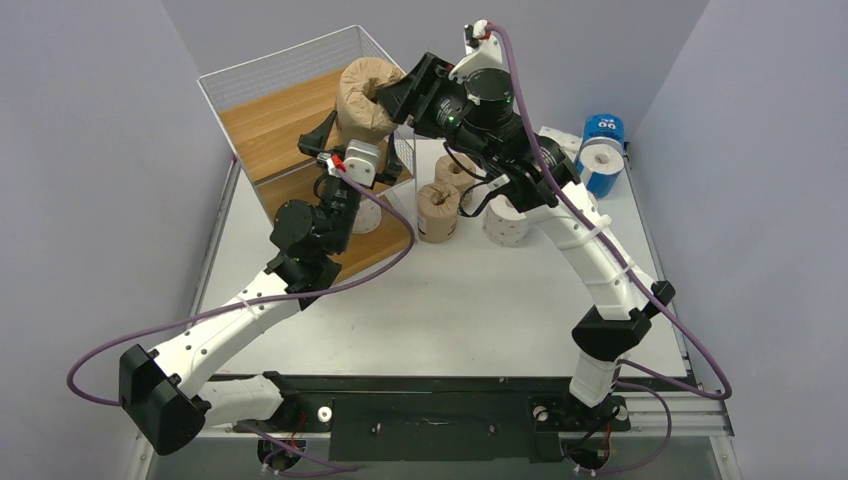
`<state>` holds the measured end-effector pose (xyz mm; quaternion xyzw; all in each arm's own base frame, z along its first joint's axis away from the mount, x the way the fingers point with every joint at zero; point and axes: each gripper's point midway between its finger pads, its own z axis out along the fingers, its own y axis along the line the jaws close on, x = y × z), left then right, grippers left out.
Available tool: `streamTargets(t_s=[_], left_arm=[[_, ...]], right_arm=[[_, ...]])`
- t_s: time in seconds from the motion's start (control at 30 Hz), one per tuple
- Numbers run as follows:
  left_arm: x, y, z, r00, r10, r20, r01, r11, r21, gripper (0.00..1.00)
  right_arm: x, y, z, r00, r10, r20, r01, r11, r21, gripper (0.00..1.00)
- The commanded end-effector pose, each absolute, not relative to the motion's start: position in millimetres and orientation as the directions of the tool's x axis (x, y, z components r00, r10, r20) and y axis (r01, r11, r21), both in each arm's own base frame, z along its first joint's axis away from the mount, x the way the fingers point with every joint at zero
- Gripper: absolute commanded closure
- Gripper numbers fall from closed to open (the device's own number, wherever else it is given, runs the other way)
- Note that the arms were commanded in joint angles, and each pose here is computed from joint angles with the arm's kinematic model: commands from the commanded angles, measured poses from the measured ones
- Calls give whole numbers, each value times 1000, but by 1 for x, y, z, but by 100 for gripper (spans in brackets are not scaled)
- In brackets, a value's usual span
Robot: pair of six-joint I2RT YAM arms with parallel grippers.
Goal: Place and organize the paper towels onto the shelf
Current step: Place the paper towel on the shelf.
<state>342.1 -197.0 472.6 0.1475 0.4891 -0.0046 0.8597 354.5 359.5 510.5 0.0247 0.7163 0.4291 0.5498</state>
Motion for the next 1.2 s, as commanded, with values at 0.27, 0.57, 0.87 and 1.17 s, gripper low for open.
streamTargets(t_s=[0.27,0.57,0.87,1.17], left_arm=[[347,-171,507,537,47,-842,73,992,102,0],[356,-159,509,497,25,-867,45,997,55,0],[364,-155,510,463,1,-886,47,999,26,0],[359,-157,525,435,-44,-899,97,995,-2,3]], right_arm=[[352,337,544,-328,587,-740,-480,572,666,32],[343,314,555,-288,638,-714,-487,545,683,28],[330,298,558,-270,667,-695,-493,524,695,22],[310,257,519,-235,692,-682,-434,553,711,22]])
